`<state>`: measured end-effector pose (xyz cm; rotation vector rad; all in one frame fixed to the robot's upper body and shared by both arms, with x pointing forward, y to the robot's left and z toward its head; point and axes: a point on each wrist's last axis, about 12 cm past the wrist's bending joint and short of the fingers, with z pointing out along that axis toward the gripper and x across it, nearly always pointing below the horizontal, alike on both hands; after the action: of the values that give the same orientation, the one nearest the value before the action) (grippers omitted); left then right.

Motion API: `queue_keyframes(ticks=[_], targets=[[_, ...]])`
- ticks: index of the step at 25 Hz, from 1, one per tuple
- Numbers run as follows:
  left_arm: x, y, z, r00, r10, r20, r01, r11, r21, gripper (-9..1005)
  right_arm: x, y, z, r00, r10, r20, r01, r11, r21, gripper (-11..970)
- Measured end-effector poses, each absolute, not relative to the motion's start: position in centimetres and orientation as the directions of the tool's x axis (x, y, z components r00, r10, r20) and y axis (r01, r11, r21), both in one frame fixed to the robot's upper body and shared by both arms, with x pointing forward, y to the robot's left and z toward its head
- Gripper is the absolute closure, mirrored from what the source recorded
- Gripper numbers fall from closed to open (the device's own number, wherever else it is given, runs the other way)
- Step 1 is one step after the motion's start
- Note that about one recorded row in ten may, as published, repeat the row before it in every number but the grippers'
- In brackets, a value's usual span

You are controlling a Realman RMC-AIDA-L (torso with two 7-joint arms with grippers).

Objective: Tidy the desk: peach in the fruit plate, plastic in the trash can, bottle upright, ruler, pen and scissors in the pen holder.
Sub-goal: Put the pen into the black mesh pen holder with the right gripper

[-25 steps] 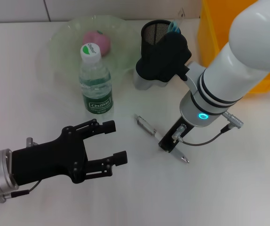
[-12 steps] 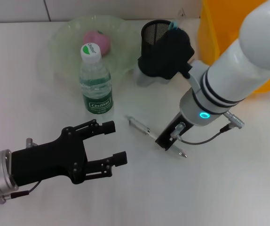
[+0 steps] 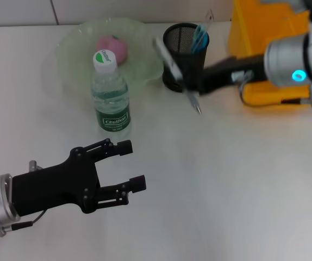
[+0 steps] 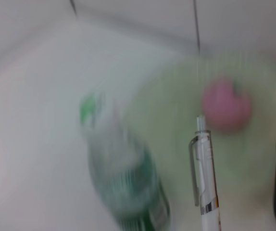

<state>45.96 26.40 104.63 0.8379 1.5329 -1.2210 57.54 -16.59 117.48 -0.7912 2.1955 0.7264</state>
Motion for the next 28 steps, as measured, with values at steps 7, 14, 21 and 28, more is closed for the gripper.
queue_keyframes(ticks=[7,14,21,28], targets=[[46.1,26.3,104.7,-0.292,-0.066,-0.954,0.917,0.266,-0.299,164,59.9,-19.2,116.6,-0.315,0.002,-0.949,-0.74,0.625,0.247,849],[46.3,26.6,105.1,-0.271,-0.114,-0.956,0.909,0.295,-0.293,164,63.2,-20.0,112.6,-0.207,0.277,-0.938,-0.621,0.704,0.345,849],[46.3,26.7,105.1,-0.268,-0.116,-0.957,0.91,0.295,-0.29,164,63.9,-19.0,111.6,-0.216,0.254,-0.943,-0.604,0.724,0.333,848],[46.4,26.7,105.2,-0.255,-0.111,-0.961,0.914,0.296,-0.277,164,63.7,-18.9,110.9,-0.231,0.233,-0.945,-0.604,0.727,0.327,849]])
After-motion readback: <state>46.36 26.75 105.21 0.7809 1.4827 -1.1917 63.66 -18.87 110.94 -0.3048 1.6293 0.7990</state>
